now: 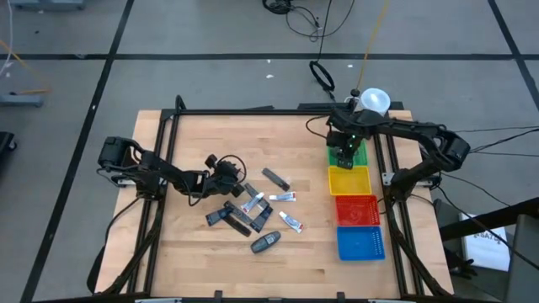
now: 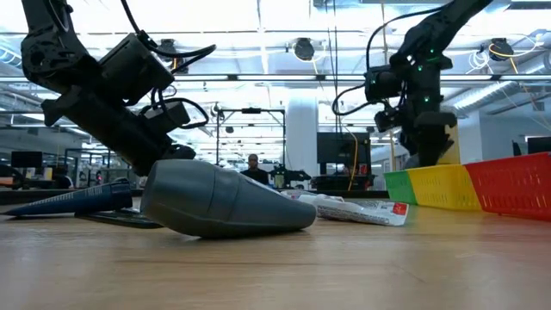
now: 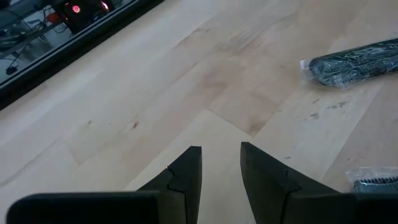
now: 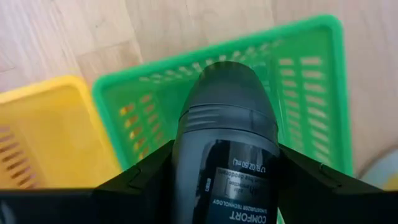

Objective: Pick & Place Travel size toiletries
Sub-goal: Put the gray deodorant into the green basket, then put the white toothpaste into the yellow basket

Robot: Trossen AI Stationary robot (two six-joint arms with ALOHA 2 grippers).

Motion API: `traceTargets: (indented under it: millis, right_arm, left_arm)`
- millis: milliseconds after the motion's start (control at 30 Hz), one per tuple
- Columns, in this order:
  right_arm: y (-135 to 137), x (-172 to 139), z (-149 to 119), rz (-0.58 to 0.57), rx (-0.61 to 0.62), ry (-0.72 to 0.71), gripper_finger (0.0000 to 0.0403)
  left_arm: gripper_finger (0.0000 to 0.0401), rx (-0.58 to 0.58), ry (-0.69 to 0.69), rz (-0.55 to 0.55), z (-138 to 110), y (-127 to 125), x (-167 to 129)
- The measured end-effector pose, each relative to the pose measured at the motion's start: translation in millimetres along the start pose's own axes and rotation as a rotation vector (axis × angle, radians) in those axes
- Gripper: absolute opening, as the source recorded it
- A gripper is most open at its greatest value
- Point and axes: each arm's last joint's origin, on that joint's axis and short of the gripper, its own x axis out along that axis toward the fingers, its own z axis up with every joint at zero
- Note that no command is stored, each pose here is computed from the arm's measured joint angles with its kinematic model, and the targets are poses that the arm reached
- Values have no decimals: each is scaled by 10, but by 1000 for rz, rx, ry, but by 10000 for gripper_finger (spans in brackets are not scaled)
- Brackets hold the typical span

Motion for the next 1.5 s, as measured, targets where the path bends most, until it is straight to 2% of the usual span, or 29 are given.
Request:
traceTargets:
  millis: [300,567,667,800,967,1067,1167,1333,1500]
  right_arm:
    - [-7,70,-75,-18,35,42,256]
    - [-28,-53,-74,-215,49,80,282]
    - [56,-261,-5,-240,87,-2,279]
    - [305,-569,105,-259,130,-192,272]
    - [722,-752,283,-161,156,-490,270]
    - [992,-676,402,-76,157,-629,269]
    - [1278,-467,536,8,121,-745,269]
    - [1693,-32,737,123,78,-834,269]
    - [1956,373,922,176,39,-877,269]
  left_arm:
    - [111,-5,-1,0,1,0,0]
    - [111,-8,-1,0,2,0,0]
    - [111,-13,-2,-1,2,0,0]
    - [111,-22,-12,-5,15,-5,-1]
    - [111,-35,-24,-10,30,-11,-1]
    - [111,-34,-23,-11,29,-12,-1]
    - [111,-36,-21,-18,26,-18,-5]
    - [111,-24,-23,-35,12,-54,-37]
    - [111,-11,-26,-43,-2,-84,-67]
